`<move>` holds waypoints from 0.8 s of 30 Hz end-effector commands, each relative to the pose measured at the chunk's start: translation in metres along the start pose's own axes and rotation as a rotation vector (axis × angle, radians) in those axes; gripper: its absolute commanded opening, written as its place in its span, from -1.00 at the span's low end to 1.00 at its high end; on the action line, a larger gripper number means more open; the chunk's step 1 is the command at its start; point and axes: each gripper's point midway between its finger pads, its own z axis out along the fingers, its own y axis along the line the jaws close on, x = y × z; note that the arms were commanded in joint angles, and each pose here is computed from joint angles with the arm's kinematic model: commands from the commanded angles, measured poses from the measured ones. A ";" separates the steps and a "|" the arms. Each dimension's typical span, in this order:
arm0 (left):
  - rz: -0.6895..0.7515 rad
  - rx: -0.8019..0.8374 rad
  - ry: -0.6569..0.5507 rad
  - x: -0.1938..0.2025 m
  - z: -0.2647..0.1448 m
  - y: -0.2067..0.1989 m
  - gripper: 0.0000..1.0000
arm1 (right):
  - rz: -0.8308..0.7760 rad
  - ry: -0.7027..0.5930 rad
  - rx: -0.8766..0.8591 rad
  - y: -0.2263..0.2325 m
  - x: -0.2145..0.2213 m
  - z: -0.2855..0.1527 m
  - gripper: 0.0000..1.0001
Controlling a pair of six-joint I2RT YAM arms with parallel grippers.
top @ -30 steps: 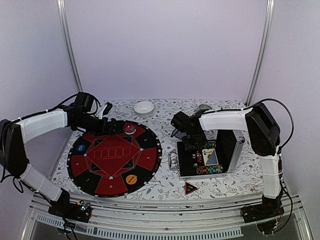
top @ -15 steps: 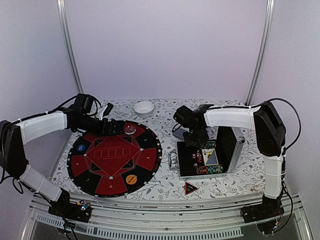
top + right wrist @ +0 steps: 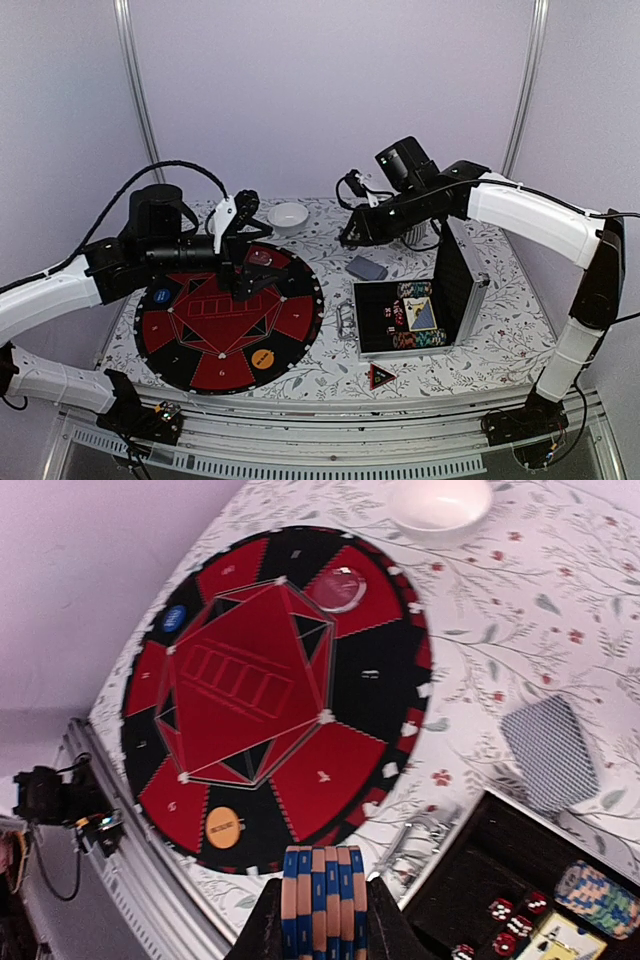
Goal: Distribute texas hold em gaming equipment
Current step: Pass from the right arm to the left
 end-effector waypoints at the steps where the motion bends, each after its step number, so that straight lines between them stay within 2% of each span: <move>1: 0.334 -0.073 -0.061 -0.015 0.011 -0.002 0.96 | -0.086 -0.002 -0.326 0.069 -0.005 -0.011 -0.96; 5: 0.446 -0.033 -0.002 -0.001 0.035 -0.014 0.96 | -0.116 0.022 -0.435 0.095 0.004 -0.011 -0.96; 9: 0.479 0.002 0.025 0.004 0.051 -0.021 0.96 | -0.130 0.029 -0.487 0.106 0.010 -0.010 -0.96; 14: 0.508 -0.097 0.058 0.000 0.065 -0.005 0.96 | -0.130 0.060 -0.530 0.114 0.021 -0.002 -0.96; 17: 0.515 -0.142 0.079 0.003 0.070 0.003 0.82 | -0.131 0.045 -0.546 0.116 0.020 -0.004 -0.96; 22: 0.521 -0.115 0.103 0.010 0.075 0.001 0.40 | -0.122 0.047 -0.552 0.117 0.021 -0.003 -0.96; 24: 0.522 -0.114 0.109 0.011 0.076 0.001 0.33 | -0.118 0.048 -0.549 0.116 0.021 -0.002 -0.96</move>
